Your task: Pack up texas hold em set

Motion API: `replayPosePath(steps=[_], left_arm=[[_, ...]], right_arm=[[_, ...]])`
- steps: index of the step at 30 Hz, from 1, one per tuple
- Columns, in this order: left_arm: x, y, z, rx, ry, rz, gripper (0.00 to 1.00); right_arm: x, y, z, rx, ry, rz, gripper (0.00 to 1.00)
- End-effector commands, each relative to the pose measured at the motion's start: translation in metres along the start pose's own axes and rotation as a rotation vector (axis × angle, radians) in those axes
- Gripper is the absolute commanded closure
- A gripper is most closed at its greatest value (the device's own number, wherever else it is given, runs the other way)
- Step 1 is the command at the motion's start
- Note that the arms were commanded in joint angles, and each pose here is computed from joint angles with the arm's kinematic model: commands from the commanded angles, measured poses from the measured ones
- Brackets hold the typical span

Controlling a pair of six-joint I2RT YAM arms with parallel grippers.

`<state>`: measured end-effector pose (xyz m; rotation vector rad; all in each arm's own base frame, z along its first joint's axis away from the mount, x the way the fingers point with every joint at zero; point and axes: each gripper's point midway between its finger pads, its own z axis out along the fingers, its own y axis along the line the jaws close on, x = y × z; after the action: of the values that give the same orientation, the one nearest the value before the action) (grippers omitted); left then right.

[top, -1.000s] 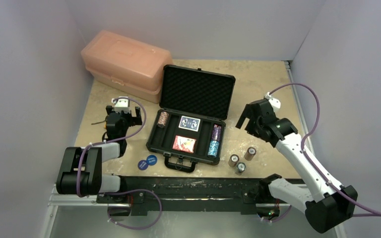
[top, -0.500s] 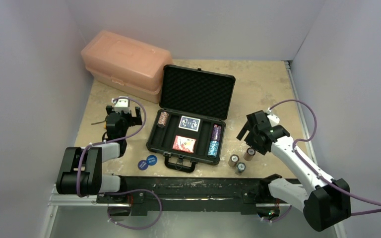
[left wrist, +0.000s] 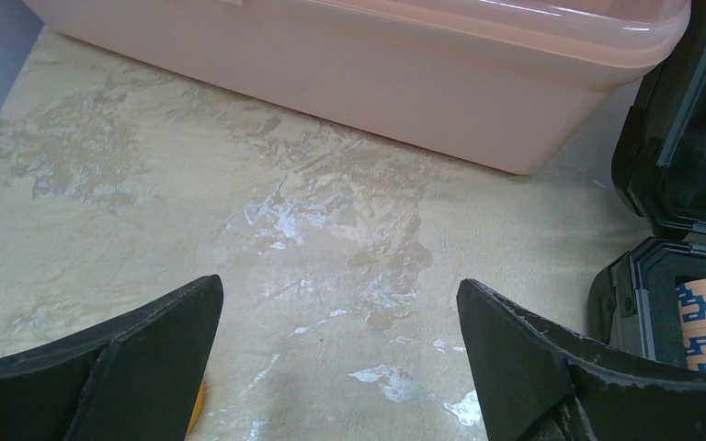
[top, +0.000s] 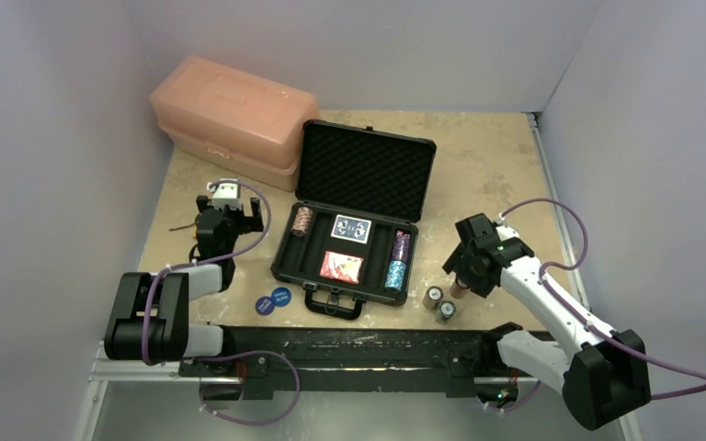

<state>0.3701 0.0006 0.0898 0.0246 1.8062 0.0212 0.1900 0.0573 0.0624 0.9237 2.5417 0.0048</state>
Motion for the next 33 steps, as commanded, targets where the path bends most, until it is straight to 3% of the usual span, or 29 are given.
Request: replayPosePath(steps=[1,6,13,21,33], left_arm=[[-0.030,0.000,0.006,0.004,-0.097,-0.016,0.00],[-0.030,0.000,0.006,0.003,-0.097,-0.015,0.00],[-0.030,0.000,0.006,0.002,-0.097,-0.015,0.00],[-0.030,0.000,0.006,0.003,-0.097,-0.016,0.00],[-0.031,0.000,0.006,0.003,-0.098,-0.017,0.00]], right_arm=[[0.004,-0.007,0.003,0.022,0.005,0.027,0.31],[0.005,-0.009,0.005,0.032,0.002,0.023,0.32],[0.009,-0.010,0.009,0.022,0.010,0.021,0.52],[-0.002,-0.001,-0.003,-0.030,-0.025,0.020,1.00],[-0.036,0.023,-0.037,-0.144,-0.134,0.022,1.00]])
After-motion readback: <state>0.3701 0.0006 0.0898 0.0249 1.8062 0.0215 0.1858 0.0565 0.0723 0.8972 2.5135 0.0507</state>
